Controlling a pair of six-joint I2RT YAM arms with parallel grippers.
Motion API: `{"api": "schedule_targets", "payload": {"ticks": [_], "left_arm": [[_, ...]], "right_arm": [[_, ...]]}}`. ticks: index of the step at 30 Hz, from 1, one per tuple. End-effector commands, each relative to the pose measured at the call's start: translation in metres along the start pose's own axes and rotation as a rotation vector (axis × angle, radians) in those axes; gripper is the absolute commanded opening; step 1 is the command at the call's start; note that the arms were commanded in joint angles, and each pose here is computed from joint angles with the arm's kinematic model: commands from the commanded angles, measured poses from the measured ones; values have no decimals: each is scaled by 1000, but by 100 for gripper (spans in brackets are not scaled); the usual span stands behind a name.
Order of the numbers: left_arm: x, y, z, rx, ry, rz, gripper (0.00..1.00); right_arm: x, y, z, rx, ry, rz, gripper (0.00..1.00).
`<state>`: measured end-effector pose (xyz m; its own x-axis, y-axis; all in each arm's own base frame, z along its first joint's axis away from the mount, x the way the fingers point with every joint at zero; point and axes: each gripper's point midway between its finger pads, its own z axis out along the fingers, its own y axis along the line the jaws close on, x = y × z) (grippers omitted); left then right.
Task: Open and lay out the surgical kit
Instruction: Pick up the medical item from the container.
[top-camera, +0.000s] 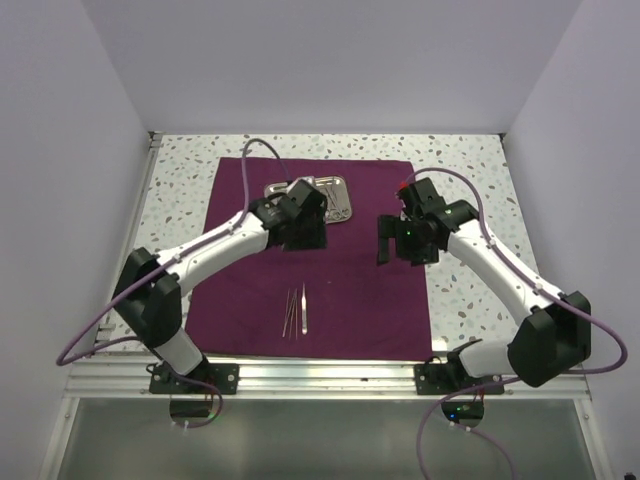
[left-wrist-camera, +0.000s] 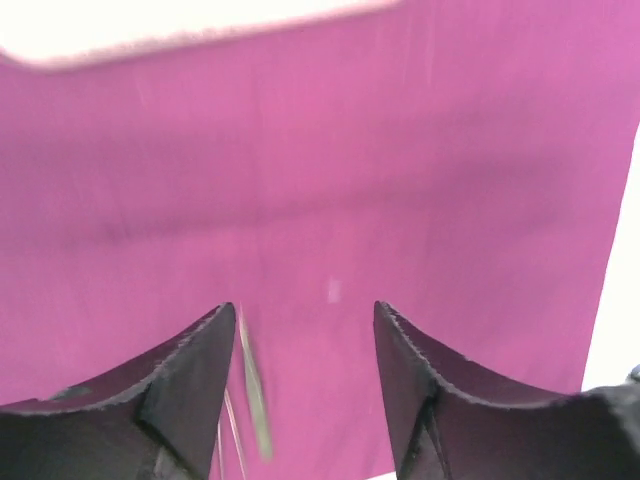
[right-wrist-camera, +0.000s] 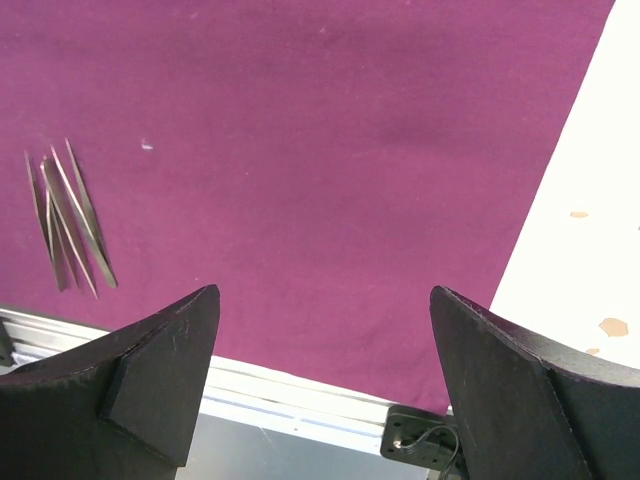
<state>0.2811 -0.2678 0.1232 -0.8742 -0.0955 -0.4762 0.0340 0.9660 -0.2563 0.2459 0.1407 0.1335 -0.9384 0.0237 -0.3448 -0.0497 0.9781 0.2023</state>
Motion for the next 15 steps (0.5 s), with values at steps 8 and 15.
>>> {"api": "schedule_targets", "payload": {"ticks": [8,15], "left_arm": [[-149,38,83,-159,-95,81,48],[-176,50,134,-189,-56,86,44]], "right_arm": [[11,-11,-18,39,-23,54,89],[1,-20,-19,109,-37,51,89]]}}
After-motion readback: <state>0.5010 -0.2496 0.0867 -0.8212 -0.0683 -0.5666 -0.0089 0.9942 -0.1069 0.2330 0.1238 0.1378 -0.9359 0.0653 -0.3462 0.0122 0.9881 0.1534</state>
